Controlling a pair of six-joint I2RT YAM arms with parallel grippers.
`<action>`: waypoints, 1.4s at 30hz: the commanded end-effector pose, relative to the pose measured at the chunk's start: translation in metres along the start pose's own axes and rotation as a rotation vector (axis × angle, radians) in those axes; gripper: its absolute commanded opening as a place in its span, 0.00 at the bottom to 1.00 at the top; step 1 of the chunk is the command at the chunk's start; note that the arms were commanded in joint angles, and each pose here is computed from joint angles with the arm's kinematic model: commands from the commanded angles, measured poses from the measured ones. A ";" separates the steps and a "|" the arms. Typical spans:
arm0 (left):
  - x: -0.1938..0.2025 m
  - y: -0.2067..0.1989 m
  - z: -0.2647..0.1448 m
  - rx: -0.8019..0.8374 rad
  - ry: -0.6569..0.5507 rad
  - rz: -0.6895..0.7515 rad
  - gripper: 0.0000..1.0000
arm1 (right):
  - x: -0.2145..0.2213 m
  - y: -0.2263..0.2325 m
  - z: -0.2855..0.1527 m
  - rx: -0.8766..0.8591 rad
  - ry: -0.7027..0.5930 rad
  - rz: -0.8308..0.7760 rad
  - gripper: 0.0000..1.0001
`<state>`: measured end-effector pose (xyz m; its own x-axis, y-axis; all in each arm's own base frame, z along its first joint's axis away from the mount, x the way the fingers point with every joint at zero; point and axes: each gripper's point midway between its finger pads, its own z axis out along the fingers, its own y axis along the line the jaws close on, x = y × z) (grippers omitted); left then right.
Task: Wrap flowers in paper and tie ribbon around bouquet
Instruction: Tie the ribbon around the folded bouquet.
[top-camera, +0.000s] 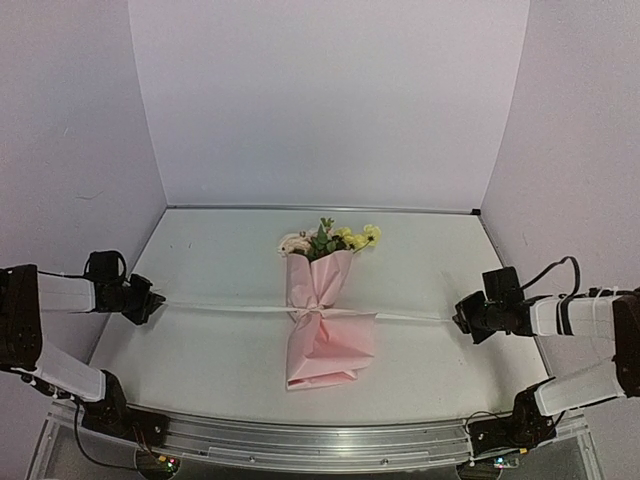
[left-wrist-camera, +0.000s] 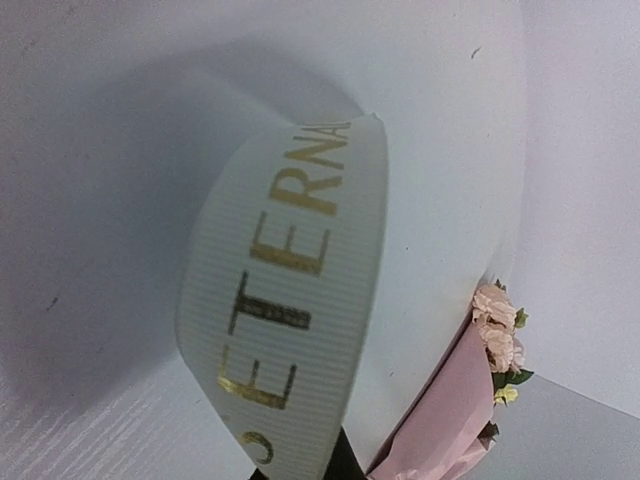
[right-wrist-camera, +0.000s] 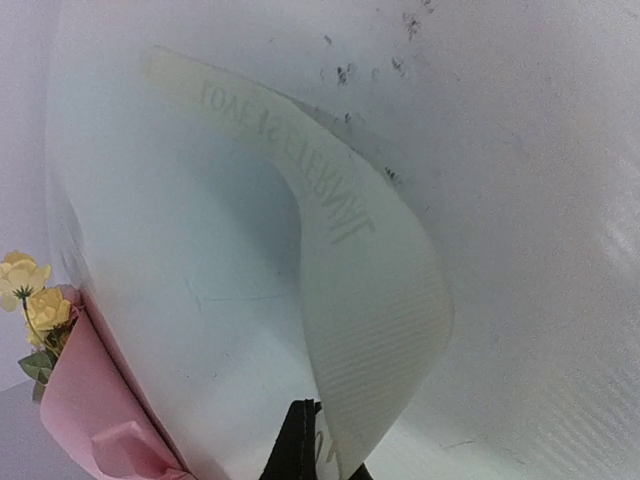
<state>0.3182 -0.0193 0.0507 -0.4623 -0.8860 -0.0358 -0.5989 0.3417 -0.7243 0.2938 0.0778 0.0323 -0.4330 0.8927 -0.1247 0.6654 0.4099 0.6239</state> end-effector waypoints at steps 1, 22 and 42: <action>-0.057 0.017 -0.021 -0.086 -0.180 -0.012 0.00 | -0.039 -0.033 -0.008 0.066 -0.119 0.044 0.00; -0.055 0.019 -0.022 -0.118 -0.164 0.042 0.00 | -0.055 -0.019 -0.020 0.069 -0.118 -0.035 0.00; -0.038 -0.002 -0.015 -0.068 -0.088 0.102 0.64 | -0.022 0.005 -0.020 0.065 -0.033 -0.114 0.63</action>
<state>0.3109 0.0157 0.0364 -0.4638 -0.8812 -0.0914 -0.6577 0.4115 -0.6309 0.2881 0.0551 0.0333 -0.5123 0.8385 -0.1856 0.6677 0.5248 0.5280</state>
